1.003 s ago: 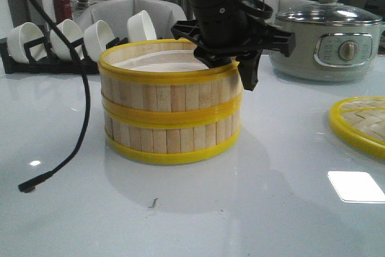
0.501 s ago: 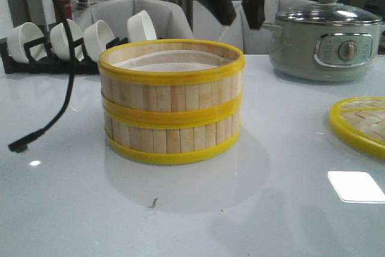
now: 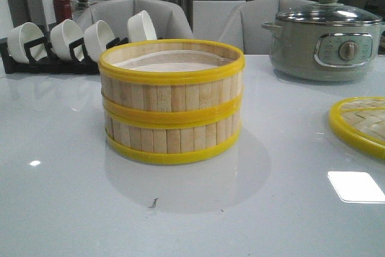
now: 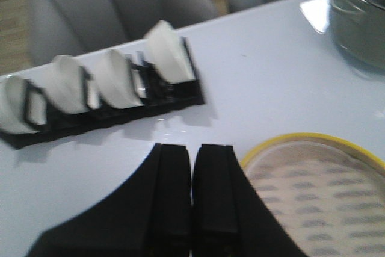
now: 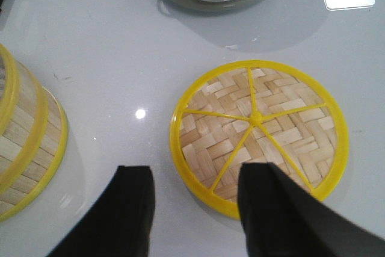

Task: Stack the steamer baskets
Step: 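Open the left gripper and raise it away from the stack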

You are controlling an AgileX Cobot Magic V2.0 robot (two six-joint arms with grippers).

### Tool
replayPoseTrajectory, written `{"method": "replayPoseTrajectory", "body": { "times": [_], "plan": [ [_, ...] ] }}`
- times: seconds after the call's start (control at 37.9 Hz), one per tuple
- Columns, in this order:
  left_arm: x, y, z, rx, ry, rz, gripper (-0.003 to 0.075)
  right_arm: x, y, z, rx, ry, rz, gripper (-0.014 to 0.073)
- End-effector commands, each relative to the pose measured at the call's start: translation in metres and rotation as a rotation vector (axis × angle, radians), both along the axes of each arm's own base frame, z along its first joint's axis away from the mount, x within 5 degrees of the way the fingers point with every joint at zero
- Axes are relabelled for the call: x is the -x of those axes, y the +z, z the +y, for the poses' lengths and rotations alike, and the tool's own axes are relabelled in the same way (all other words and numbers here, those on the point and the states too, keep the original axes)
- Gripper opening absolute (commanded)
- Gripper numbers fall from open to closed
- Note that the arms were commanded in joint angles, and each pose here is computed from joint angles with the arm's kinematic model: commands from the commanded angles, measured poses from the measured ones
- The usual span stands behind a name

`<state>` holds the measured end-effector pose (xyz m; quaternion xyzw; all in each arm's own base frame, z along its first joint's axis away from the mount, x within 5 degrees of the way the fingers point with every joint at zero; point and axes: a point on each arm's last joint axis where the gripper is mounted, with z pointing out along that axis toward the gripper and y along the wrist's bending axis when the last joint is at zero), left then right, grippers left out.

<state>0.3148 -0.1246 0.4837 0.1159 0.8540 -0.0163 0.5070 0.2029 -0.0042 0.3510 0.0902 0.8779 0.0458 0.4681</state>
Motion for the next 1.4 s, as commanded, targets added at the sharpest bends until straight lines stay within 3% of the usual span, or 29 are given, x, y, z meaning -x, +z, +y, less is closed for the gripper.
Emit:
{"method": "replayPoseTrajectory", "body": {
  "times": [0.0,0.16,0.26,0.42,0.77,0.92,1.06,1.37],
  "plan": [
    [0.037,0.046,0.056,0.057,0.124,-0.165,0.0087,-0.001,0.020,0.000,0.012,0.002,-0.117,0.0424],
    [0.082,0.056,0.117,0.076,0.317,-0.236,0.0087,-0.001,0.020,0.000,0.012,0.002,-0.118,0.0424],
    [0.118,0.048,0.136,0.112,0.396,-0.280,0.0087,-0.001,0.020,0.000,0.011,0.002,-0.118,0.0424],
    [0.156,0.024,0.134,0.194,0.382,-0.340,0.0087,-0.001,0.020,0.005,0.009,0.028,-0.117,0.0424],
    [0.237,-0.078,0.133,0.232,0.326,-0.346,0.0087,0.002,0.016,0.020,0.005,0.100,-0.069,0.0424],
    [0.252,-0.121,0.131,0.254,0.299,-0.308,0.0087,0.002,0.016,0.020,0.005,0.100,-0.065,0.0424],
    [0.253,-0.139,0.131,0.244,0.299,-0.282,0.0087,0.002,0.016,0.020,0.005,0.100,-0.066,0.0424],
    [0.247,-0.137,0.130,0.205,0.264,-0.386,0.0087,0.001,0.017,0.020,0.005,0.100,-0.080,0.0424]
  ]
}}
